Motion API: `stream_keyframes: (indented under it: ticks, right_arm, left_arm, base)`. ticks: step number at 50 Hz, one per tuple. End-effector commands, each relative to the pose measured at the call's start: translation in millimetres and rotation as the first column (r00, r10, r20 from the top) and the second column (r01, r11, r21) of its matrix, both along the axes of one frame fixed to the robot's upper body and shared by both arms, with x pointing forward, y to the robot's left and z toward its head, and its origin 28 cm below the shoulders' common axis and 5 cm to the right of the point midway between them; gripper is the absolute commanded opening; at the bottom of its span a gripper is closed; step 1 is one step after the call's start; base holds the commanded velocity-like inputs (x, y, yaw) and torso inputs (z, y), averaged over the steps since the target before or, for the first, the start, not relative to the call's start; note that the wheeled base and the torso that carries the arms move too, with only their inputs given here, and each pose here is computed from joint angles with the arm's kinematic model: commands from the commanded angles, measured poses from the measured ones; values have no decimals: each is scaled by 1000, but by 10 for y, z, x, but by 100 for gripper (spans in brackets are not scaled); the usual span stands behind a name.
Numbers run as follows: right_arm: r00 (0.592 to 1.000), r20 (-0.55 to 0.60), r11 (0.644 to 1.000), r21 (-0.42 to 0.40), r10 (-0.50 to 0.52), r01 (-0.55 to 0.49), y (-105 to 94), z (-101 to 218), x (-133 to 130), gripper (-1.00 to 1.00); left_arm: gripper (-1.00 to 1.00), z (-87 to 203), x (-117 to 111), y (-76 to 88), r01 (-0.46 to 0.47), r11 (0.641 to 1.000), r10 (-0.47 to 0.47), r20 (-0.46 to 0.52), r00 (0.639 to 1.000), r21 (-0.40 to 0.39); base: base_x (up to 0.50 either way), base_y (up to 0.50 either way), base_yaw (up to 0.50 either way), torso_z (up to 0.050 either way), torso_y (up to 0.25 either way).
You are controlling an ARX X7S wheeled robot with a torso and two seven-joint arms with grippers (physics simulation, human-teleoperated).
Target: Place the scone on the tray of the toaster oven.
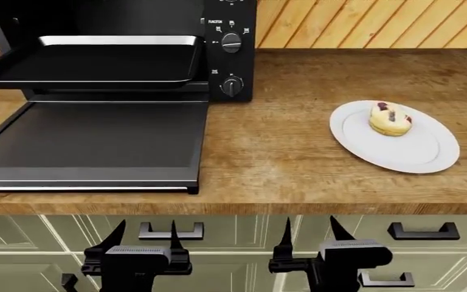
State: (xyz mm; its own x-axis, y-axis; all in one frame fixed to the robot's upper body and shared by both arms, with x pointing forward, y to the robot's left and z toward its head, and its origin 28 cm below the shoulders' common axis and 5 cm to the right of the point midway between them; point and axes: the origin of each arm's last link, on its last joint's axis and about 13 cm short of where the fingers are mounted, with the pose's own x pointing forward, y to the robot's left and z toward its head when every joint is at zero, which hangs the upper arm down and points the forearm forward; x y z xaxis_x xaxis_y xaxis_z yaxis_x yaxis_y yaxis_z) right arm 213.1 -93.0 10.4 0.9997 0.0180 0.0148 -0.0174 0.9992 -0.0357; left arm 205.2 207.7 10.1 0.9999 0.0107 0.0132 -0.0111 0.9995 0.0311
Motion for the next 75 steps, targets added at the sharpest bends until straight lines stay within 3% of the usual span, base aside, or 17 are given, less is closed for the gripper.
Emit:
stream_keyframes:
  ticks: [1, 6, 13, 22, 23, 24, 25, 26, 32, 41, 43, 47, 57, 58, 61, 69, 75]
  right_arm:
    - [1000, 6, 1000, 1, -16, 16, 30, 58, -44, 100]
    - [999, 14, 999, -9, -34, 34, 29, 273, -236, 100]
    - [997, 73, 1000, 9, -26, 25, -17, 499, -620, 100]
    - [975, 222, 1000, 3, 6, -7, 7, 828, -718, 100]
    - [970, 242, 1000, 2, 6, -7, 5, 876, -695, 100]
    - [968, 252, 1000, 24, 5, -11, 5, 933, -654, 100]
    - [962, 274, 1000, -4, 0, 1, 1, 989, -601, 100]
    - [963, 268, 1000, 19, 8, -14, 4, 1044, -563, 100]
    - [906, 420, 997, -72, 54, -27, -22, 1551, -272, 100]
    - [877, 473, 995, 13, 84, -102, -35, 2381, 196, 100]
    - [835, 537, 993, -53, 119, -107, 16, 2588, 279, 100]
    - [791, 602, 993, -47, 113, -106, 60, 2928, 471, 100]
    - [784, 613, 994, -48, 103, -93, 60, 2966, 527, 100]
    - [775, 627, 996, -22, 78, -82, 55, 3048, 625, 100]
    - [761, 643, 996, -75, 89, -53, 31, 3154, 815, 100]
    - [810, 580, 996, -66, 87, -59, 30, 3155, 1077, 100]
    - [785, 604, 988, -138, 138, -68, 28, 3278, 1209, 100]
  left_arm:
    - [100, -9, -29, -19, -20, 1000, 20, -21, 1000, -9]
    - [100, 147, -171, -17, -57, 997, 58, -23, 998, 47]
    - [100, 390, -487, -59, -62, 997, 62, 13, 998, 38]
    - [100, 711, -638, -29, -93, 995, 89, 122, 989, 33]
    - [100, 772, -615, -26, -89, 996, 84, 149, 985, 28]
    - [100, 827, -573, -28, -67, 996, 75, 135, 988, -63]
    - [100, 899, -515, -15, -67, 998, 68, 176, 982, -9]
    - [100, 983, -468, -5, -63, 998, 62, 199, 978, -4]
    - [100, 1591, -164, 87, -26, 999, 13, 340, 940, 33]
    - [100, 2510, 264, 206, -7, 999, -11, 519, 855, 33]
    - [100, 2743, 335, 189, -1, 999, -29, 558, 830, 53]
    - [100, 3115, 547, 204, -12, 996, -44, 603, 797, 89]
    - [100, 3162, 622, 199, -11, 995, -50, 606, 794, 97]
    - [100, 3256, 707, 205, -16, 994, -52, 626, 778, 103]
    - [100, 3448, 884, 240, -35, 992, -58, 669, 741, 125]
    - [100, 3323, 1085, 285, -26, 995, -39, 596, 802, 99]
    - [100, 3059, 1152, 357, -56, 995, 11, 484, 875, 79]
  base:
    - [0, 0, 0, 0, 0]
    - [0, 0, 0, 0, 0]
    - [0, 0, 0, 0, 0]
    - [0, 0, 0, 0, 0]
    - [0, 0, 0, 0, 0]
    - [0, 0, 0, 0, 0]
    - [0, 0, 0, 0, 0]
    - [0, 0, 0, 0, 0]
    - [0, 0, 0, 0, 0]
    - [0, 0, 0, 0, 0]
    - [0, 0, 0, 0, 0]
    - [0, 0, 0, 0, 0]
    - [0, 0, 0, 0, 0]
    - [0, 0, 0, 0, 0]
    - [0, 0, 0, 0, 0]
    - [0, 0, 0, 0, 0]
    - [0, 0, 0, 0, 0]
